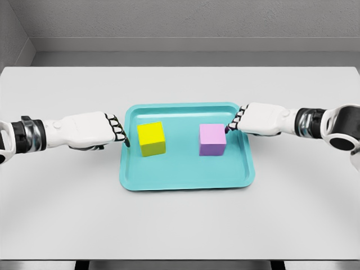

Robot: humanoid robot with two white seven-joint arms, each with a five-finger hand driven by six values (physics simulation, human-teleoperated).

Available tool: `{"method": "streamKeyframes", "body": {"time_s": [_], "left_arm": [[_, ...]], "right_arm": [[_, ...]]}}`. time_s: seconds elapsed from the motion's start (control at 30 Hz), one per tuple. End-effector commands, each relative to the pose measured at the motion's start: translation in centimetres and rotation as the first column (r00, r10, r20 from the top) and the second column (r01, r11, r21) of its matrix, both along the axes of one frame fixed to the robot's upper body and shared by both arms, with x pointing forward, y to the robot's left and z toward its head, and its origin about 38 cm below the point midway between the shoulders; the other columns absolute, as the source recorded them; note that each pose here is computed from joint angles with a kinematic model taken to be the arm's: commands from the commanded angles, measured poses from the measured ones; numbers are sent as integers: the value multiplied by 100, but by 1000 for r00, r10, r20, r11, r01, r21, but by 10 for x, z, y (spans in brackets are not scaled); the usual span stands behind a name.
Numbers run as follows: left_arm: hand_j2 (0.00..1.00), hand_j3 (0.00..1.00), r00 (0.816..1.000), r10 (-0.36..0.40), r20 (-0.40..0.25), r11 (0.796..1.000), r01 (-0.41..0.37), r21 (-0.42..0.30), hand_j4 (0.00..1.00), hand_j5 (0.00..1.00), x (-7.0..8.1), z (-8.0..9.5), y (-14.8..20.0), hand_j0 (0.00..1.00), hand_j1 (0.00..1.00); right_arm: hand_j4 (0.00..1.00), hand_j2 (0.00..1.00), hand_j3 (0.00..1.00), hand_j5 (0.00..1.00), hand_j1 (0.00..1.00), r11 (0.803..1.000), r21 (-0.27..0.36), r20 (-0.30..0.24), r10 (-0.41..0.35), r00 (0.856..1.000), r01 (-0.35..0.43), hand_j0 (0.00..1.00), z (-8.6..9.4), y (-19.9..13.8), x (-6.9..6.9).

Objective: Push two cubes

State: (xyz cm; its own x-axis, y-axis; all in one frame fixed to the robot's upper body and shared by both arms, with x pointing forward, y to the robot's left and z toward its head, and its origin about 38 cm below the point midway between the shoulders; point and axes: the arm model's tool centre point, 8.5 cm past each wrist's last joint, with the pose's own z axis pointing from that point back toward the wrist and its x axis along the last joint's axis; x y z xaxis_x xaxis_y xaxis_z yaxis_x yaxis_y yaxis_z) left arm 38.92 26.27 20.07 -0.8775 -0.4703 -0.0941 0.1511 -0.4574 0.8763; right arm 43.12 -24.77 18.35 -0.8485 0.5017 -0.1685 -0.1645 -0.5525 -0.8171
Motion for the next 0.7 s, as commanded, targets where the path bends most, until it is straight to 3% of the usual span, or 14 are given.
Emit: {"method": "streamKeyframes", "body": {"time_s": [0.0,0.23,0.67], "left_arm": [[72,72,1000,2,-3,1000,-2,-3,72,72,0,-1,-1,72,72],[72,72,1000,-8,-5,1000,8,-13,72,72,2,-1,-9,72,72],[72,72,999,-32,16,999,32,-39,72,72,6,-2,-29,72,72]], "right_arm": [[72,72,72,72,72,1000,0,0,0,1000,0,72,0,0,0],[73,73,73,73,73,1000,-7,2,-10,1000,10,73,4,-8,0],[73,73,73,73,73,998,-37,2,42,999,-42,73,2,-4,-18]]}}
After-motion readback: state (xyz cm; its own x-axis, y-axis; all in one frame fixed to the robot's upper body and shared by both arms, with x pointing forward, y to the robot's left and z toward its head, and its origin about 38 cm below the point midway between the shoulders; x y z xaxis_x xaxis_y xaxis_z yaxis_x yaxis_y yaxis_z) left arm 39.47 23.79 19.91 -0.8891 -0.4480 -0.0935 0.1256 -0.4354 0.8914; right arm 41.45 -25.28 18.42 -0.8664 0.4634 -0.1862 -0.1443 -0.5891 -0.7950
